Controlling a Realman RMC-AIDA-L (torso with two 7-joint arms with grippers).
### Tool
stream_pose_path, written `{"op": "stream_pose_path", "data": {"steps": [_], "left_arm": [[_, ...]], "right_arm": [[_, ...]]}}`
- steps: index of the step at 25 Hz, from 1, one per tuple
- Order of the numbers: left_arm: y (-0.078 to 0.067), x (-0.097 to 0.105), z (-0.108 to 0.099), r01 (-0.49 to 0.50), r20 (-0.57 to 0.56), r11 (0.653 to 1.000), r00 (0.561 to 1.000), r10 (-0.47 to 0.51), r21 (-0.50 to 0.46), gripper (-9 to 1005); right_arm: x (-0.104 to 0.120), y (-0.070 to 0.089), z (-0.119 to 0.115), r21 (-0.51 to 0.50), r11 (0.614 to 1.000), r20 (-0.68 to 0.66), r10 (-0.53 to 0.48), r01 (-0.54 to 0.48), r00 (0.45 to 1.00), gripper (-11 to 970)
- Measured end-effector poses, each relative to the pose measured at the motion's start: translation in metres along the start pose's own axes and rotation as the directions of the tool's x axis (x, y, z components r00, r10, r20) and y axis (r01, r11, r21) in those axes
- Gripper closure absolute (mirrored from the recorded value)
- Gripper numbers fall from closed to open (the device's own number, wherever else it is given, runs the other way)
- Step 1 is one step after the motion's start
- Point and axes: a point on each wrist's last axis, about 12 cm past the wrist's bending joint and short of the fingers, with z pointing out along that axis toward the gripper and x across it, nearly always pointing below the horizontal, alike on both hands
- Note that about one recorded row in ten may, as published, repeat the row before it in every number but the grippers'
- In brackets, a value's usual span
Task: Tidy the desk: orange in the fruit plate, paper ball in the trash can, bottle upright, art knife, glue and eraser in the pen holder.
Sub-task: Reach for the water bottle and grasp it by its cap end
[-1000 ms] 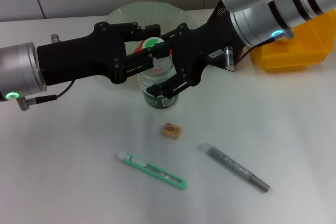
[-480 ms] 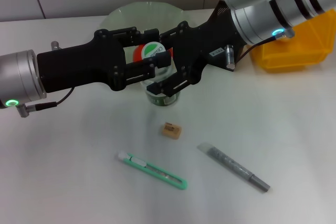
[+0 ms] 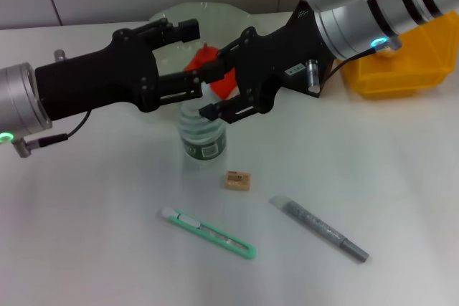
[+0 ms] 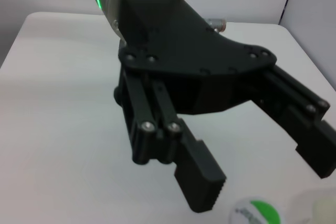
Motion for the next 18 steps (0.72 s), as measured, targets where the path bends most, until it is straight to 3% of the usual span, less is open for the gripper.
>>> {"op": "stream_pose_path", "data": {"steps": [3,8,18], "left_arm": [[-0.001,0.006,-0.005,0.007,-0.005,1.000,1.000,-0.007,-0.021,196],[-0.002,0.008,-0.011,0.011,-0.004,0.999,1.000,-0.012,-0.042,196],[-0.001,0.016,-0.020,0.021,-0.014,0.995,1.000,-0.023,-0.093,197]], "right_arm": [[0.000,0.000,0.000,-0.001,1.000,0.000,-0.003,0.003,1.000,357],[0.000,0.001,-0.001,-0.001,1.000,0.001,-0.007,0.007,1.000,596],[0.002,0.003,-0.010,0.015,1.000,0.007,0.004,-0.004,1.000,719]]}}
